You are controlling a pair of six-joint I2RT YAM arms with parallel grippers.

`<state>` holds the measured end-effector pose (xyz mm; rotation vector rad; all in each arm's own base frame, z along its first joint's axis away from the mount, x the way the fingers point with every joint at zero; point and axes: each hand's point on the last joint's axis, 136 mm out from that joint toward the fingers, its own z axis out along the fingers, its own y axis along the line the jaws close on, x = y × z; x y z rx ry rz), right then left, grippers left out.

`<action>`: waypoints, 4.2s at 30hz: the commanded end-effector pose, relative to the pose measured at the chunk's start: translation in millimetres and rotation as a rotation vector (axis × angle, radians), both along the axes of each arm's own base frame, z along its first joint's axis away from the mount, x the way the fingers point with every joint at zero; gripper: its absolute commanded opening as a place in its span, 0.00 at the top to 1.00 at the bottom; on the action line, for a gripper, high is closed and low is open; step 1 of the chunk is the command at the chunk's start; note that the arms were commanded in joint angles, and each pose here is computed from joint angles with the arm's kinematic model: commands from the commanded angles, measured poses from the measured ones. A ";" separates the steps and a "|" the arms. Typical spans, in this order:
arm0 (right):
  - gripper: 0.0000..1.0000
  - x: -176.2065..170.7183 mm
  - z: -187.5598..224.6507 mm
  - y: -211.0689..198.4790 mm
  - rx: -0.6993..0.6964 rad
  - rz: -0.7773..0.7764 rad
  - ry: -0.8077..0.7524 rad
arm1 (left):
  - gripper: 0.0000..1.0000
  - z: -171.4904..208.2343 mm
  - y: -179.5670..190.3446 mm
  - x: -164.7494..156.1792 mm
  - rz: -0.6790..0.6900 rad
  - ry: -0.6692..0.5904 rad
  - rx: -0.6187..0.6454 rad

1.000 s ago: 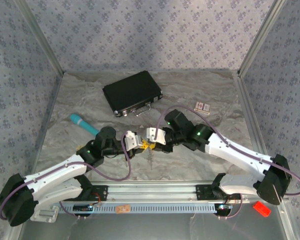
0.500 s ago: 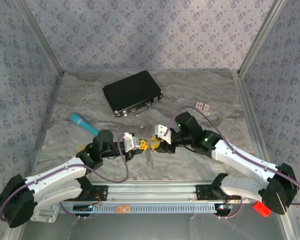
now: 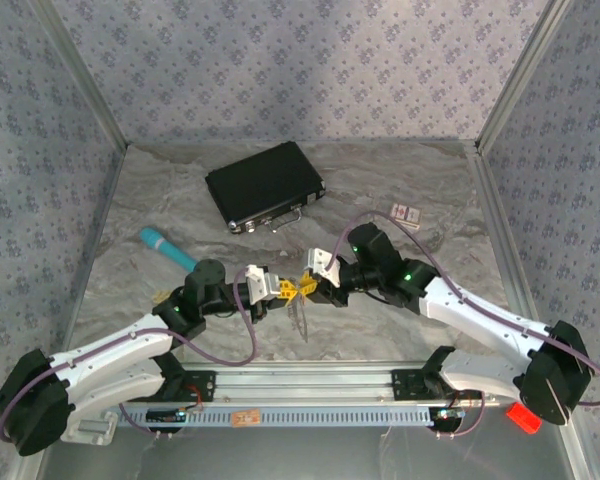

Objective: Put the keys on the keyring

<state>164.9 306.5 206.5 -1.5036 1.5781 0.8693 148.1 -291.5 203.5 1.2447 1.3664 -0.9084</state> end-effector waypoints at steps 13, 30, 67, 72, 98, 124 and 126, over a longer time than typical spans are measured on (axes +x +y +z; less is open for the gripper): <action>1.00 3.3 -3.0 -5.5 -0.137 0.029 -0.058 | 0.76 8.7 1.1 1.6 0.004 -0.037 0.037; 1.00 -7.5 1.3 4.3 -0.248 0.095 -0.131 | 0.85 4.9 -4.6 5.1 -0.017 -0.036 0.098; 0.97 3.7 -12.0 -3.2 -0.105 -0.010 0.032 | 1.00 28.3 -0.1 -4.2 -0.033 -0.123 -0.030; 0.92 5.3 -8.3 3.3 -0.076 -0.005 0.039 | 1.00 31.0 -0.7 -3.5 -0.031 -0.132 -0.039; 0.63 3.6 -24.8 -15.2 -0.035 -0.063 0.043 | 1.00 28.3 1.7 1.4 0.005 -0.141 -0.043; 0.86 10.1 -31.4 4.4 0.027 -0.095 0.028 | 1.00 27.7 2.5 4.3 0.021 -0.147 -0.040; 0.88 10.6 -30.3 1.4 0.011 -0.098 0.017 | 1.00 26.9 3.2 5.3 0.029 -0.147 -0.035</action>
